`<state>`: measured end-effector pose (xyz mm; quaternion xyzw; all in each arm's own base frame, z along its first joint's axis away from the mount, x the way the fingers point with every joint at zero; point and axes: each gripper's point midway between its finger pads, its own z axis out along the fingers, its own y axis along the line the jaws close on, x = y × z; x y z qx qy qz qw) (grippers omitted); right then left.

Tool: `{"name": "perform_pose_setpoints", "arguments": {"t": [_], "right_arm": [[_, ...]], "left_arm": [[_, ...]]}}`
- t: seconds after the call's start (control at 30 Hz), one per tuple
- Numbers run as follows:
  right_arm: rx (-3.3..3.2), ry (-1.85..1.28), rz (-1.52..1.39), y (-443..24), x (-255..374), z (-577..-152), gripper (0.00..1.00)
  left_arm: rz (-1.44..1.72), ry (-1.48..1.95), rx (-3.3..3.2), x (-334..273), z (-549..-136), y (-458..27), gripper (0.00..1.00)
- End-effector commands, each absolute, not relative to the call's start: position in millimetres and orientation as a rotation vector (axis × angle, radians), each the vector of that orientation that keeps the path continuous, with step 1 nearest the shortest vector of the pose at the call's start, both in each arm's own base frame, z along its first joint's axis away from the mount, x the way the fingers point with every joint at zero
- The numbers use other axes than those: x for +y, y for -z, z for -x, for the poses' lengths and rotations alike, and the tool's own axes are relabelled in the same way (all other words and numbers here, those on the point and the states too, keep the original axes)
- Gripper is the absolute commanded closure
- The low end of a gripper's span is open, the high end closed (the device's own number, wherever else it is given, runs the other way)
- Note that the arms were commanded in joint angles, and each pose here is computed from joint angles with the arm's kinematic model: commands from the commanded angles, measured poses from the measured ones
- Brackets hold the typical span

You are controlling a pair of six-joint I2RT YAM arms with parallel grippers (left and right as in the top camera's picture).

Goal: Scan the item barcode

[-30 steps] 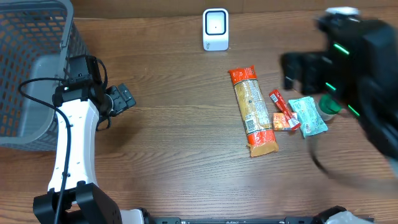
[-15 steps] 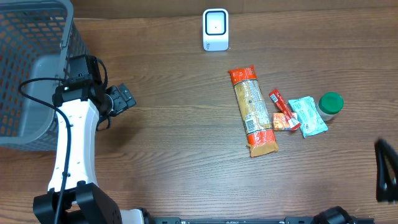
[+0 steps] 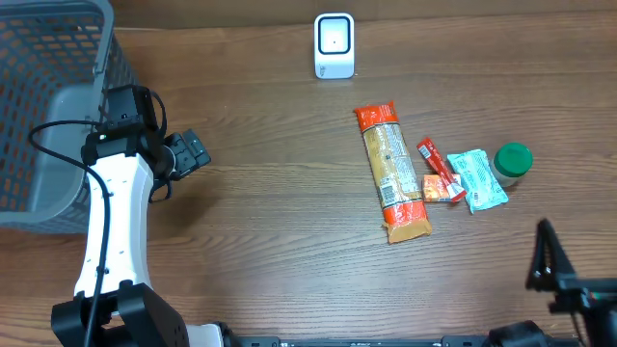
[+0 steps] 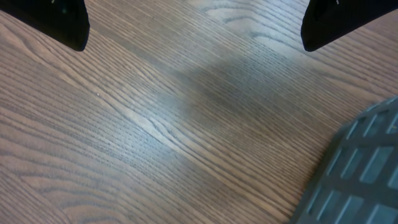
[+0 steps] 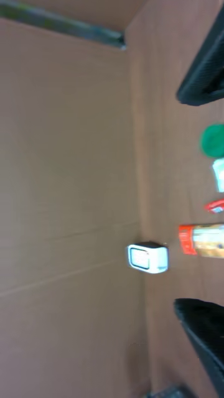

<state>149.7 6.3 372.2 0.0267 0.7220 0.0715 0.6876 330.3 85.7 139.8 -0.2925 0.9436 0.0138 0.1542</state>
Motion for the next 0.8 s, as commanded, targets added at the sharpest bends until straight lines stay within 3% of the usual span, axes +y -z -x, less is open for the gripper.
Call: {"name": "perform_pose_setpoints", "arguments": {"t": [0.0, 0.33, 0.77], "right_arm": [[1.53, -0.193, -0.047, -347.9, 13.8, -162.6, 0.0], [1.132, -0.288, 0.027, -333.6, 36.4, -200.0, 0.0], [1.409, -0.314, 0.075, -216.5, 52.1, -237.3, 0.0]], "left_arm": [[0.847, -0.047, 2.699, 86.7, -330.4, -140.7, 0.0], [0.847, -0.047, 2.699, 86.7, -330.4, -140.7, 0.0], [0.847, -0.047, 2.699, 86.7, -330.4, -140.7, 0.0]]}}
